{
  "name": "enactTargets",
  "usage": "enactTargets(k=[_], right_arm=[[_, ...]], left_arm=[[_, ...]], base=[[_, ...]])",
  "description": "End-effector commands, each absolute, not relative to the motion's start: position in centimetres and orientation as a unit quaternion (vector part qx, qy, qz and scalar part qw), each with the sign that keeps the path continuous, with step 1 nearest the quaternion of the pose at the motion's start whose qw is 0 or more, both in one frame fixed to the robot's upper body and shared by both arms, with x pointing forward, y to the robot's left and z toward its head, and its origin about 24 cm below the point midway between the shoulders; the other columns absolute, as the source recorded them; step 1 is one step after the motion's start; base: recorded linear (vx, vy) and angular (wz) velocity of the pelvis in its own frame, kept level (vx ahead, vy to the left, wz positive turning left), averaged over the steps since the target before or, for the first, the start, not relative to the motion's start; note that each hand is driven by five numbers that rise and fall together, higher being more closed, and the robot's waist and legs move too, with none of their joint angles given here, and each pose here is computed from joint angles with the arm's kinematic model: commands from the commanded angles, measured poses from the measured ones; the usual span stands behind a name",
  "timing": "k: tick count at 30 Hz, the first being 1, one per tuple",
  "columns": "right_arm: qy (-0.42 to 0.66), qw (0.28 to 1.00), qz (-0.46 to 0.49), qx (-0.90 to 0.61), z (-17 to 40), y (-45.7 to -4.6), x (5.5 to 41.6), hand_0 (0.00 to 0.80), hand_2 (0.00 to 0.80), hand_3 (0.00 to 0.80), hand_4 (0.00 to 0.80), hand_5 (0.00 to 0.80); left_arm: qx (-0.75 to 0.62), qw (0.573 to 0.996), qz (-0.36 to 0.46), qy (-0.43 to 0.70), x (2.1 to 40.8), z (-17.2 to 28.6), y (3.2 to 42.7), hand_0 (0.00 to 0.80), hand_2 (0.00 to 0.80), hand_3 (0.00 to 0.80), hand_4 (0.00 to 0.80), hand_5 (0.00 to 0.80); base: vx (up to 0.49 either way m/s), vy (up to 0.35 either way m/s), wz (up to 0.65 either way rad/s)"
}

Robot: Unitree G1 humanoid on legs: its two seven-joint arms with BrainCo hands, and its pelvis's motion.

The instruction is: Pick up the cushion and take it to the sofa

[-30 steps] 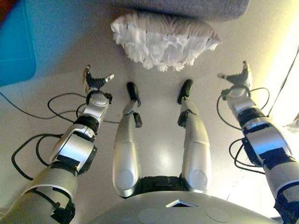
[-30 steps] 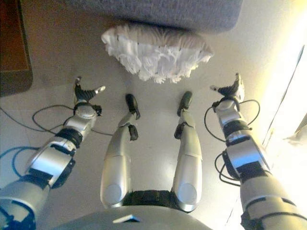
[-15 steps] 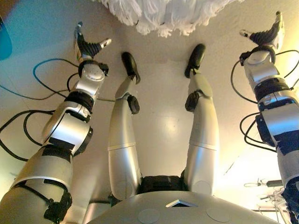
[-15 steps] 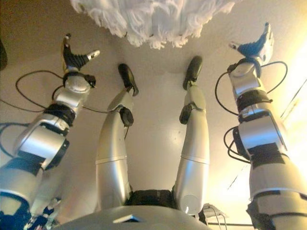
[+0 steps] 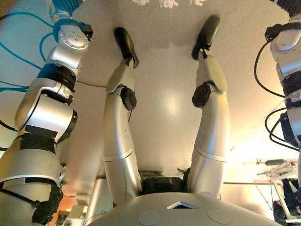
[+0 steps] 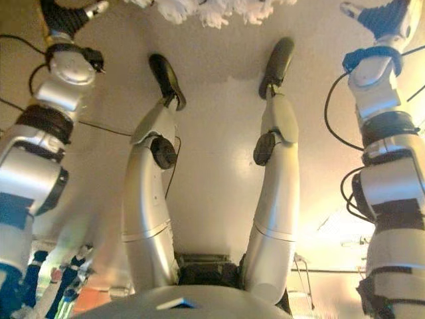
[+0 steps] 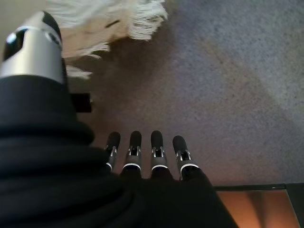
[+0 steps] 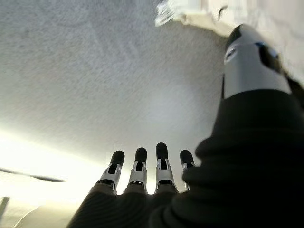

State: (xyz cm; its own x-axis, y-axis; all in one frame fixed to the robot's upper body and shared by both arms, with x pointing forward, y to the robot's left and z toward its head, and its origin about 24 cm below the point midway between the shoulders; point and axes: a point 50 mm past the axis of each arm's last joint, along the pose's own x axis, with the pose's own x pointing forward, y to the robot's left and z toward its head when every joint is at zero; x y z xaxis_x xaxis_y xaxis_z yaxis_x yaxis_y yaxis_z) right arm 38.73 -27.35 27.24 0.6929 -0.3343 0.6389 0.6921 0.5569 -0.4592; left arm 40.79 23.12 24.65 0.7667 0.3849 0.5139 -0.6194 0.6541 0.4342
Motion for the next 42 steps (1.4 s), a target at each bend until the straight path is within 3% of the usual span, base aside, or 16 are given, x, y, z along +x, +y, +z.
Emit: enactTargets(k=[1,8,14,19,20,21,22,23,24,25,29,34,42], right_arm=[[-0.328,0.825,-0.278,-0.368,29.7,-25.8,38.0,0.0,0.0,0.0,0.0,0.0],[-0.368,0.84,-0.149,-0.37,32.9,-21.5,38.1,0.0,0.0,0.0,0.0,0.0],[-0.367,0.869,0.075,-0.323,33.4,-16.8,37.7,0.0,0.0,0.0,0.0,0.0],[-0.363,0.862,0.209,-0.285,33.3,-13.9,36.5,0.0,0.0,0.0,0.0,0.0],[-0.361,0.857,0.234,-0.283,33.2,-13.3,36.2,0.0,0.0,0.0,0.0,0.0],[-0.359,0.853,0.256,-0.278,32.8,-13.0,36.2,0.0,0.0,0.0,0.0,0.0],[-0.358,0.851,0.267,-0.275,32.8,-12.6,36.1,0.0,0.0,0.0,0.0,0.0],[-0.359,0.846,0.29,-0.267,32.7,-12.0,36.0,0.0,0.0,0.0,0.0,0.0],[-0.362,0.841,0.313,-0.253,32.6,-11.4,35.8,0.543,0.543,0.543,0.543,0.543],[-0.365,0.838,0.327,-0.24,32.3,-11.1,35.8,0.8,0.8,0.8,0.8,0.8],[-0.39,0.829,0.347,-0.201,31.8,-9.8,35.1,0.8,0.8,0.8,0.8,0.8],[-0.412,0.84,0.306,-0.173,31.2,-10.7,34.1,0.8,0.8,0.8,0.8,0.8],[-0.355,0.905,0.218,-0.079,22.5,-15.0,33.5,0.8,0.8,0.8,0.8,0.8]], left_arm=[[0.307,0.884,0.287,-0.207,40.5,24.4,23.2,0.0,0.0,0.0,0.0,0.0],[0.288,0.917,0.135,-0.241,40.8,26.6,19.9,0.0,0.0,0.0,0.0,0.0],[0.282,0.922,-0.072,-0.254,40.5,28.0,15.1,0.0,0.0,0.0,0.0,0.0],[0.288,0.892,-0.227,-0.265,39.1,27.0,10.9,0.0,0.0,0.0,0.0,0.0],[0.281,0.781,-0.318,-0.459,35.3,28.8,8.7,0.069,0.069,0.069,0.069,0.069],[0.28,0.769,-0.339,-0.463,34.8,29.5,7.5,0.558,0.558,0.558,0.558,0.558],[0.275,0.794,-0.336,-0.425,35.3,29.7,7.0,0.8,0.8,0.8,0.8,0.8],[0.267,0.785,-0.352,-0.433,35.0,30.3,6.2,0.8,0.8,0.8,0.8,0.8],[0.259,0.804,-0.353,-0.402,35.5,30.4,5.5,0.8,0.8,0.8,0.8,0.8],[0.214,0.837,-0.366,-0.345,36.3,30.0,5.6,0.8,0.8,0.8,0.8,0.8],[0.137,0.819,-0.418,-0.367,35.5,29.1,5.8,0.8,0.8,0.8,0.8,0.8],[0.081,0.836,-0.402,-0.364,34.4,26.8,6.7,0.8,0.8,0.8,0.8,0.8],[-0.022,0.871,-0.425,-0.244,31.4,16.1,6.4,0.8,0.8,0.8,0.8,0.8]], base=[[0.001,-0.016,0.1],[-0.002,0.005,0.12],[0.011,0.002,0.03],[0.032,0.011,0.03],[0.013,0.007,0.11],[0.009,0.001,0.12],[-0.016,-0.001,0.13],[-0.016,-0.014,0.14],[-0.035,-0.027,0.14],[-0.036,-0.048,0.13],[-0.037,-0.042,0.06],[-0.072,-0.017,0.02],[-0.008,-0.1,-0.02]])
